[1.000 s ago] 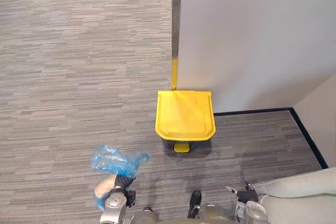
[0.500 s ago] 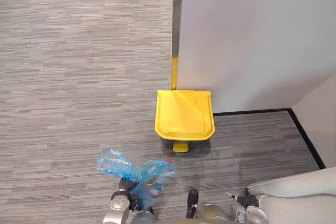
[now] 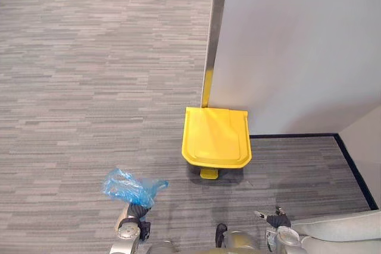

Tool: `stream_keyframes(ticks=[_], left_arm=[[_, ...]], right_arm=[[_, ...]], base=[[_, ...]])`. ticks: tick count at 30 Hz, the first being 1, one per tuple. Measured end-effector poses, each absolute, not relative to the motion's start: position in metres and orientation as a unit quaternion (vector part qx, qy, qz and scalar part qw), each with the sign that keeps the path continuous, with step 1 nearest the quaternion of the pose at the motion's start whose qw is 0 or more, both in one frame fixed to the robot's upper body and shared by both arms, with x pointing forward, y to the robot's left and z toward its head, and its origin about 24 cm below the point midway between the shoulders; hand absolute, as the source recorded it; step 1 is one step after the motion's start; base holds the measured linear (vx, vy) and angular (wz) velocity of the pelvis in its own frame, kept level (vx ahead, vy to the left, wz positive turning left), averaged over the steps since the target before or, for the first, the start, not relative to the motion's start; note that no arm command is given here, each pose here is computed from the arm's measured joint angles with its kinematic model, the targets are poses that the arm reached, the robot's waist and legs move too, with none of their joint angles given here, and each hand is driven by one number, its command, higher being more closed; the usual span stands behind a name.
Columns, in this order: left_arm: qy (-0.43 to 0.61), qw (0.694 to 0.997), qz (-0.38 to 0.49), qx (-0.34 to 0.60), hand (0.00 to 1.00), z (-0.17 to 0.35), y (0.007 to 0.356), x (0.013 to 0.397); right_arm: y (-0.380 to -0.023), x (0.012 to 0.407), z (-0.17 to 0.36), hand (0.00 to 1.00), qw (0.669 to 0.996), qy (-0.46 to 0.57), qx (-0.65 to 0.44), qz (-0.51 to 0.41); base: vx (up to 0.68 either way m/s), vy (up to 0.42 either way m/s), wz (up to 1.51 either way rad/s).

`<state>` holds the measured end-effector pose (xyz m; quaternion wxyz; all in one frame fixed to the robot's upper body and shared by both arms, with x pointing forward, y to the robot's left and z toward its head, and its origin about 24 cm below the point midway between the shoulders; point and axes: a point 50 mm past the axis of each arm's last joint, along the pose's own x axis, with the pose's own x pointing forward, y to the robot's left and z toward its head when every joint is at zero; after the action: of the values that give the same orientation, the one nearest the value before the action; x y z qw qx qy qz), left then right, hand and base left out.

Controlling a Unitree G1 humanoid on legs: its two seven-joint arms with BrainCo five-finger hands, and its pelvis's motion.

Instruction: Gather rubbish on tea table into small bin, then transfer packed bag to large trash can.

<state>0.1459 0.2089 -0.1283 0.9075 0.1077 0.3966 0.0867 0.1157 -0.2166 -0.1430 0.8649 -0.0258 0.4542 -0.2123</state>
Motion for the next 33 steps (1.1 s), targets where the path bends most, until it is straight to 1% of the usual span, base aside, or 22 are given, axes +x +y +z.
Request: stream_keyframes(ticks=[3, 7, 8, 11, 12, 14, 16, 19, 23, 29, 33], left_arm=[[0.395, 0.908, 0.090, 0.110, 1.00, -0.127, 0.211, 0.148], [0.343, 0.929, 0.082, 0.110, 1.00, -0.110, 0.206, 0.183], [0.329, 0.936, 0.073, 0.100, 1.00, -0.105, 0.195, 0.194], [0.297, 0.949, 0.062, 0.086, 1.00, -0.095, 0.182, 0.211], [0.297, 0.949, 0.062, 0.085, 1.00, -0.095, 0.181, 0.210], [0.303, 0.947, 0.060, 0.085, 1.00, -0.098, 0.179, 0.206], [0.311, 0.945, 0.060, 0.079, 1.00, -0.101, 0.176, 0.201], [0.314, 0.944, 0.061, 0.079, 1.00, -0.102, 0.177, 0.198], [0.298, 0.950, 0.059, 0.071, 1.00, -0.097, 0.171, 0.203], [0.328, 0.939, 0.072, 0.075, 1.00, -0.108, 0.181, 0.180], [0.333, 0.937, 0.071, 0.073, 1.00, -0.110, 0.180, 0.177]], right_arm=[[-0.214, 0.118, -0.142, 0.00, 0.867, 0.451, -0.019, -0.214], [-0.223, 0.128, -0.133, 0.00, 0.876, 0.422, -0.015, -0.231], [-0.233, 0.127, -0.131, 0.00, 0.875, 0.418, -0.017, -0.245], [-0.243, 0.132, -0.123, 0.00, 0.876, 0.395, -0.006, -0.275], [-0.244, 0.128, -0.124, 0.00, 0.874, 0.397, -0.002, -0.281], [-0.250, 0.103, -0.129, 0.00, 0.855, 0.415, 0.011, -0.311], [-0.252, 0.095, -0.131, 0.00, 0.845, 0.427, 0.020, -0.322], [-0.243, 0.110, -0.129, 0.00, 0.856, 0.412, 0.038, -0.310], [-0.240, 0.114, -0.129, 0.00, 0.857, 0.407, 0.053, -0.310], [-0.234, 0.120, -0.129, 0.00, 0.865, 0.406, 0.047, -0.292], [-0.233, 0.117, -0.131, 0.00, 0.862, 0.412, 0.047, -0.291]], base=[[0.12, -0.063, 0.03], [0.29, -0.223, 0.13], [0.31, -0.214, 0.23], [0.26, -0.208, 0.22], [0.28, -0.251, 0.70], [0.30, -0.241, 0.94], [0.23, -0.183, 0.30], [0.13, -0.119, 0.11], [0.03, -0.064, 0.32], [-0.03, -0.046, 0.14], [-0.10, 0.006, 0.09]])
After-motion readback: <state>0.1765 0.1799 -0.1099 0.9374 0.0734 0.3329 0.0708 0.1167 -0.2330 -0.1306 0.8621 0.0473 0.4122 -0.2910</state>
